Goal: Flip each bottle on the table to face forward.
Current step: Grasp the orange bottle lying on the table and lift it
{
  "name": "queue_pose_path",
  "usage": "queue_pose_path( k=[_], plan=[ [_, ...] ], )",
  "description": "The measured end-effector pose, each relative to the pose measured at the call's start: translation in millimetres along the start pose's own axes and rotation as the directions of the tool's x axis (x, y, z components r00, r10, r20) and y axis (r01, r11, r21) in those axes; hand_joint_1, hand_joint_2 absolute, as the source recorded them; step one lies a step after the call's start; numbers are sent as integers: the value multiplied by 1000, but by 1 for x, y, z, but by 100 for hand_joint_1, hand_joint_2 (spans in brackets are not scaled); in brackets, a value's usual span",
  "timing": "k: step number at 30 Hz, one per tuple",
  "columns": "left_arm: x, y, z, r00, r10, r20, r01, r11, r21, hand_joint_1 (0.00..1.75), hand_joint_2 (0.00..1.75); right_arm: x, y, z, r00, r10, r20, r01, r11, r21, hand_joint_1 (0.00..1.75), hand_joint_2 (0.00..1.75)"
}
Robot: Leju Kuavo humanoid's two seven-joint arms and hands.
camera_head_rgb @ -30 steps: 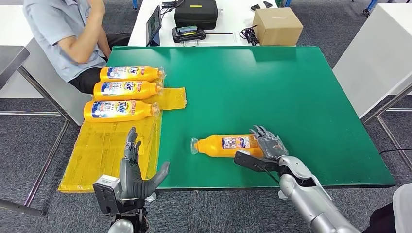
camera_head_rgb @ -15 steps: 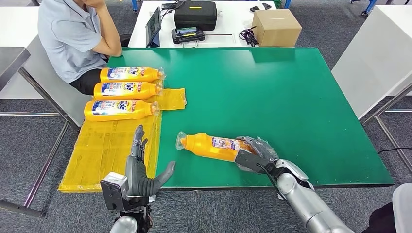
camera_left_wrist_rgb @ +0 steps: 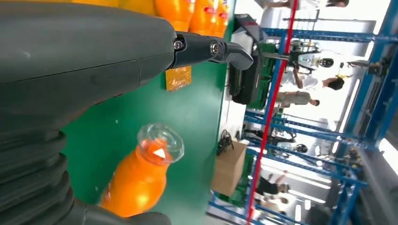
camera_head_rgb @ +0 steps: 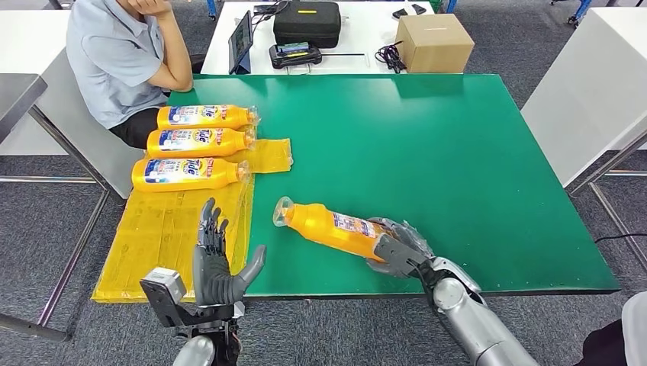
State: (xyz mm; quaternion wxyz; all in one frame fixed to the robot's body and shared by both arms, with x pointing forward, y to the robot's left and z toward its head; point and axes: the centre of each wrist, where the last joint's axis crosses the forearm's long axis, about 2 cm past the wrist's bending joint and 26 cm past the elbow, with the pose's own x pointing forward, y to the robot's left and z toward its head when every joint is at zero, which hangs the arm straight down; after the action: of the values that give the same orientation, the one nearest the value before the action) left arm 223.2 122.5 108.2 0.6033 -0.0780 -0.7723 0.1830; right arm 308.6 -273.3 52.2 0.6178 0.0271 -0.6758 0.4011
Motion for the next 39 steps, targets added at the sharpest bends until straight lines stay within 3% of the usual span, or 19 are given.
queue_pose_path(
  k=[6, 10, 16, 21, 27, 39],
  plan=[
    [-5, -2, 3, 965, 226, -135, -235, 970, -56, 0, 175, 14, 15, -10, 983, -157, 90, 157, 988, 11, 175, 175],
    [-12, -3, 7, 942, 281, -184, -305, 945, -117, 0, 175, 26, 24, -19, 951, -265, 158, 259, 964, 57, 175, 175],
    [-18, -2, 10, 943, 263, -205, -293, 946, -136, 0, 175, 34, 29, -24, 939, -291, 184, 283, 957, 66, 175, 175],
    [-24, -9, 11, 970, 161, -183, -204, 948, -246, 0, 175, 37, 33, -27, 939, -288, 190, 278, 957, 78, 175, 175],
    [-33, -10, 6, 975, 113, -191, -164, 946, -279, 0, 175, 44, 43, -33, 939, -282, 198, 264, 958, 113, 175, 175],
    [-46, -8, -7, 941, 162, -297, -258, 911, -321, 0, 175, 70, 63, -60, 931, -258, 257, 196, 950, 245, 175, 175]
  ],
)
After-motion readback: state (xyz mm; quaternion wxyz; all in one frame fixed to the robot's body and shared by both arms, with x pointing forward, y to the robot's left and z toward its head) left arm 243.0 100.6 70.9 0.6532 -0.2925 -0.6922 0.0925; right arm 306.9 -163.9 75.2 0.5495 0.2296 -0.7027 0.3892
